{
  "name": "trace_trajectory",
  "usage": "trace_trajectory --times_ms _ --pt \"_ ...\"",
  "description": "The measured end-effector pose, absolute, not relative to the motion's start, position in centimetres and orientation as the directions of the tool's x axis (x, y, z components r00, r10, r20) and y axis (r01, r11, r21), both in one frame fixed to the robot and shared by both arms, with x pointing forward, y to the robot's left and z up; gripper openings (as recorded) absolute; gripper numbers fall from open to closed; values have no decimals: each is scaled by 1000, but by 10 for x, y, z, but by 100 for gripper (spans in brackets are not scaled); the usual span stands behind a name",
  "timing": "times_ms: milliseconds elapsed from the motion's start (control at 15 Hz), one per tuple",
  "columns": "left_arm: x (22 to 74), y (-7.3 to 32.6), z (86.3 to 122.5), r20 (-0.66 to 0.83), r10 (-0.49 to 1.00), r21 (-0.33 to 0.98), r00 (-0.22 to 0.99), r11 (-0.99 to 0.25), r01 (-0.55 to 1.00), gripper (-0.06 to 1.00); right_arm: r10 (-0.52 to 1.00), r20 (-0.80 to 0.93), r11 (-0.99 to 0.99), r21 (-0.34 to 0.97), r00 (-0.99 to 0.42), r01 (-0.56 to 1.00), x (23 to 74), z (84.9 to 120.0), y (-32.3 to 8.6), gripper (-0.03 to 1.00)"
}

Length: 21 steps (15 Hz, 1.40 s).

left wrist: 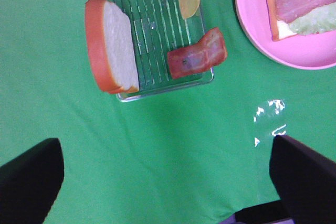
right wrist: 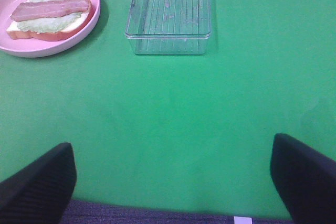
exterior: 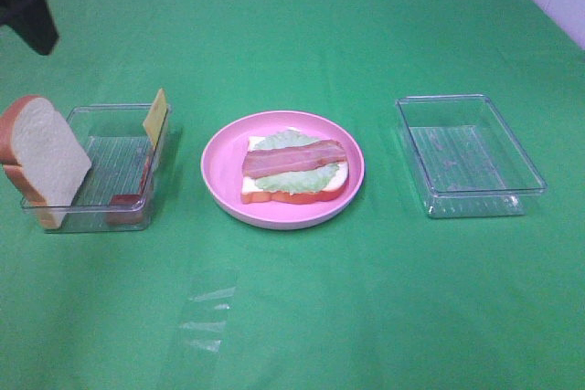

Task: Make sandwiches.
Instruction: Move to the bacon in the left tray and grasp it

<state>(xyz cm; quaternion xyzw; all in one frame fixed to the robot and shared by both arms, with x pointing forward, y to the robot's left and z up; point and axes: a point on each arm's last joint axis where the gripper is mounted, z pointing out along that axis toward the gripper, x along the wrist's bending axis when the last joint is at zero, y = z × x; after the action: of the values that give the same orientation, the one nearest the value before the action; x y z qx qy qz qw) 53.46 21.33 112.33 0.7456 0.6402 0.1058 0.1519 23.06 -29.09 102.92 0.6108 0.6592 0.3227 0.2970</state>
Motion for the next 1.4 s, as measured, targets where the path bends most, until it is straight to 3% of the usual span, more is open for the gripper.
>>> trace_trajectory --times_ms 200,667,1000,1400 --pt "568 181 1084 -46 988 257 148 -131 957 98 997 3 46 788 -77 614 231 1029 -291 96" --pt "596 156 996 -27 991 24 131 -130 991 98 997 4 45 788 -78 614 231 1029 -291 96" --pt "610 150 960 -25 990 4 142 -142 990 98 997 5 44 788 -79 614 231 1029 -291 96" --pt "621 142 942 -71 985 40 154 -152 988 98 997 5 44 788 -79 614 231 1029 -291 96"
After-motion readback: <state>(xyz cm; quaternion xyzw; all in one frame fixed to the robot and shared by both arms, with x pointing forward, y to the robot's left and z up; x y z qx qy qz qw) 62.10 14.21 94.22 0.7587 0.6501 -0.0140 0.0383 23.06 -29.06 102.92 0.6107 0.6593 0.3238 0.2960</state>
